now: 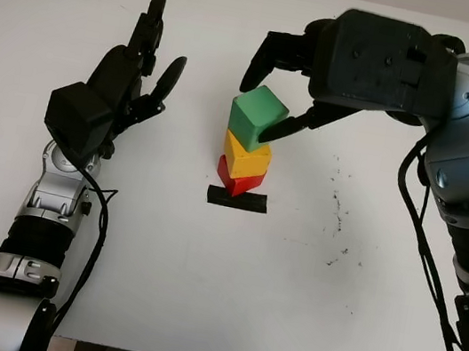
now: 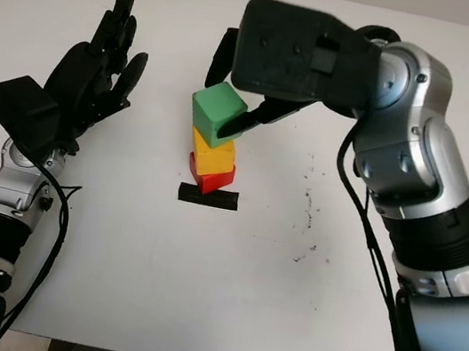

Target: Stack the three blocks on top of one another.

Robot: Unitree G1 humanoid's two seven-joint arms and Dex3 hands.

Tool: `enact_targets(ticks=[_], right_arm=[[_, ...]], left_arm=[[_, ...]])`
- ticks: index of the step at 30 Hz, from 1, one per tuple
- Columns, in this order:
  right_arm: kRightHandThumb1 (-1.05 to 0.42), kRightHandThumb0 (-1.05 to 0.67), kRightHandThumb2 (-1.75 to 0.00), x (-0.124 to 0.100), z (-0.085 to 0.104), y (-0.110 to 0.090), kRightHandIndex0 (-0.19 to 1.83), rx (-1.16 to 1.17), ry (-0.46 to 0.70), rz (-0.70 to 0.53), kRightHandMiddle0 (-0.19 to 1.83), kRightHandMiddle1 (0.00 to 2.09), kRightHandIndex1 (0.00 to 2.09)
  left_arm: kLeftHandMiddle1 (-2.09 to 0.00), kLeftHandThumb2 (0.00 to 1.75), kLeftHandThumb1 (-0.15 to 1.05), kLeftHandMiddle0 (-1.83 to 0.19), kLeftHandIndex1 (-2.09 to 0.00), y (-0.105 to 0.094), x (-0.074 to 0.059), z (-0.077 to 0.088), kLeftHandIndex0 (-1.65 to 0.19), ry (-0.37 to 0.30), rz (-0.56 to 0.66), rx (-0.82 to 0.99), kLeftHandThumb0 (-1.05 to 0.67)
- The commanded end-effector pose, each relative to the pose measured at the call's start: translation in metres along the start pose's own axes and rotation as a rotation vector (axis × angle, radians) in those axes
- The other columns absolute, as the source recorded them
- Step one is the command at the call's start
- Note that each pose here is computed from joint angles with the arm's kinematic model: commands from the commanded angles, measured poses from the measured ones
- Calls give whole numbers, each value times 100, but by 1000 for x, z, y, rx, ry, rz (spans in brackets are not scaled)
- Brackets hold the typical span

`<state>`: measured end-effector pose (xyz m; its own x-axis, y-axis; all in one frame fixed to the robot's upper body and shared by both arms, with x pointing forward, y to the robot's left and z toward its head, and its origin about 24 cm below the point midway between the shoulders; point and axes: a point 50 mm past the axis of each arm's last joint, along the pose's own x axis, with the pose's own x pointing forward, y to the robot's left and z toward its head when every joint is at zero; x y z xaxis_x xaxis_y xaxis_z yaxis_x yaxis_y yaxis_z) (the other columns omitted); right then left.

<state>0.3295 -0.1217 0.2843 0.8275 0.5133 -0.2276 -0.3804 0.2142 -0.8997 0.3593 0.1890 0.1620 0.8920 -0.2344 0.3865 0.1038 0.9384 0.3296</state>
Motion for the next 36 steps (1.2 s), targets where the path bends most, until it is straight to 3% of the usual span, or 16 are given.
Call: enact_targets(ticks=[1,5,15,17,19,20,22,24,27,36], right_arm=[[-85,-71,-5,-6,-2,0,-12,10,-24,10,-17,37,0],[-85,-82,-6,-14,-3,-2,-19,-31,-64,26,-19,4,0],[-93,-100,-7,-40,-1,-16,-19,-22,-99,11,-19,0,0],[-97,-101,-8,-48,1,-20,-19,33,-96,-59,-19,0,0],[-103,-94,-14,-60,-4,-22,-19,136,-109,-216,-19,0,0],[-104,-90,-30,-66,-8,-22,-19,158,-112,-281,-18,1,1],[-105,-84,-49,-77,-21,-16,-14,189,-110,-431,-13,4,4],[-105,-79,-59,-83,-33,-8,-13,249,-115,-531,-12,5,5],[-105,-72,-59,-88,-57,13,-18,509,-140,-627,-17,2,2],[-105,-70,-66,-79,-103,86,-19,854,-5,-701,-19,0,0]], left_arm=[[-5,54,105,19,-3,1,-3,-3,19,6,0,3,-76],[-5,54,105,19,-4,1,-1,-3,19,8,-3,0,-77],[-6,53,105,17,-4,2,0,-5,19,12,2,7,-77],[-6,53,105,18,-4,1,0,-5,19,9,3,0,-77],[-5,53,105,18,-4,0,-1,-7,19,11,12,-14,-77],[-6,53,105,18,-5,0,-1,-8,19,13,16,-22,-77],[-6,53,105,17,-5,0,-3,-11,18,24,30,-40,-78],[-6,52,105,17,-5,1,-5,-13,19,37,38,-51,-79],[-6,52,105,17,-5,2,-8,-17,19,46,44,-56,-80],[-5,47,105,18,-5,-1,-17,-21,17,30,35,-156,-80]])
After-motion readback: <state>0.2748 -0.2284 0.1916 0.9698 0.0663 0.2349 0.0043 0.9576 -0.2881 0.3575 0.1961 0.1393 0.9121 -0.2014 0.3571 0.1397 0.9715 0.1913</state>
